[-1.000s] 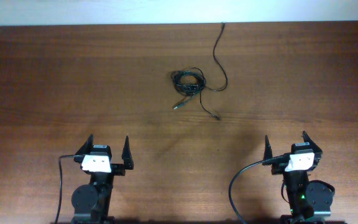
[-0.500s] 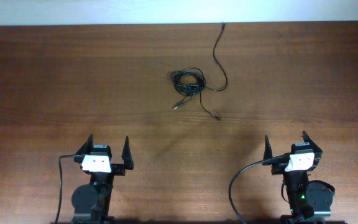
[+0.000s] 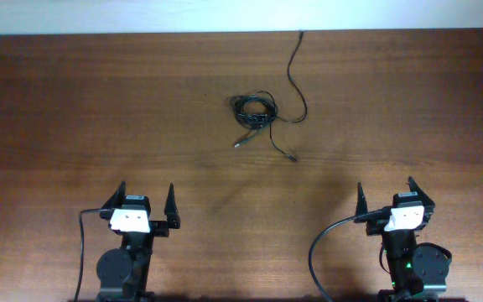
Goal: Untangle cables
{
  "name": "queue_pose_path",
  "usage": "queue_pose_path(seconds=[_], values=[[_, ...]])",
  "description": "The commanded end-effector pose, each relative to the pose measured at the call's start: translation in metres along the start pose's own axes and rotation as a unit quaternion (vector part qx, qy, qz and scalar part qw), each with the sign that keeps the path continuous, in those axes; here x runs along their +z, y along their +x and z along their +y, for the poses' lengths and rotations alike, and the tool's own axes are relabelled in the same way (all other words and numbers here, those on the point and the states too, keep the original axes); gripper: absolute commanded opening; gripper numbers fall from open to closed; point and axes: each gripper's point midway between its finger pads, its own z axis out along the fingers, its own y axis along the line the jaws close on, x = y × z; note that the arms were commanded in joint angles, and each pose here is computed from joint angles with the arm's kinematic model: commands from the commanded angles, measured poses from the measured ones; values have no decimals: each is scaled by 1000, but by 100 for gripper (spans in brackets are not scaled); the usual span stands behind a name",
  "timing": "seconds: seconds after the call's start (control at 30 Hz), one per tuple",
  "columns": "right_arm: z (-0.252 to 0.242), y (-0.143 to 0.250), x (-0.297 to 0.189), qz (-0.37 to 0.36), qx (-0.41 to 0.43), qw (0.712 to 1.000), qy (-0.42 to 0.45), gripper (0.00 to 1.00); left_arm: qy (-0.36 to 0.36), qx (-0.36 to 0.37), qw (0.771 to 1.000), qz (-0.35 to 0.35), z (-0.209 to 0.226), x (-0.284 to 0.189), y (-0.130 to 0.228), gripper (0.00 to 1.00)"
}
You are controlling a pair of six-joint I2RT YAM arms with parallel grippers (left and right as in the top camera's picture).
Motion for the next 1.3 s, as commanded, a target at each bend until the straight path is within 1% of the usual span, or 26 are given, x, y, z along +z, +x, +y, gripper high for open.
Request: queue_pose_path(seconds=[0.0, 0.83, 0.87, 1.0, 1.03, 1.07, 1.1, 1.17, 1.27], values=[[3, 1, 0, 0, 0, 1000, -8, 99, 3, 8, 1000, 3, -1, 0, 2, 99], [3, 1, 0, 0, 0, 1000, -8, 98, 1, 8, 1000, 2, -1, 0, 2, 98], [3, 1, 0, 0, 0, 1000, -8, 98, -14, 8, 1000, -7, 5, 0, -3, 98], [3, 1, 0, 0, 0, 1000, -8, 99, -16, 7, 999, -46, 5, -1, -22, 98], [3, 1, 0, 0, 0, 1000, -8, 99, 2, 9, 998, -64, -1, -2, -31, 98], [3, 1, 0, 0, 0, 1000, -8, 98, 46, 13, 996, -78, -16, -7, -45, 98], [3, 1, 0, 0, 0, 1000, -8, 99, 68, 13, 994, -83, -24, -11, -56, 98], [3, 1, 0, 0, 0, 1000, -8, 98, 72, -1, 995, -74, -25, -15, -62, 98], [3, 1, 0, 0, 0, 1000, -8, 99, 73, -9, 997, -11, -25, -26, -57, 98]])
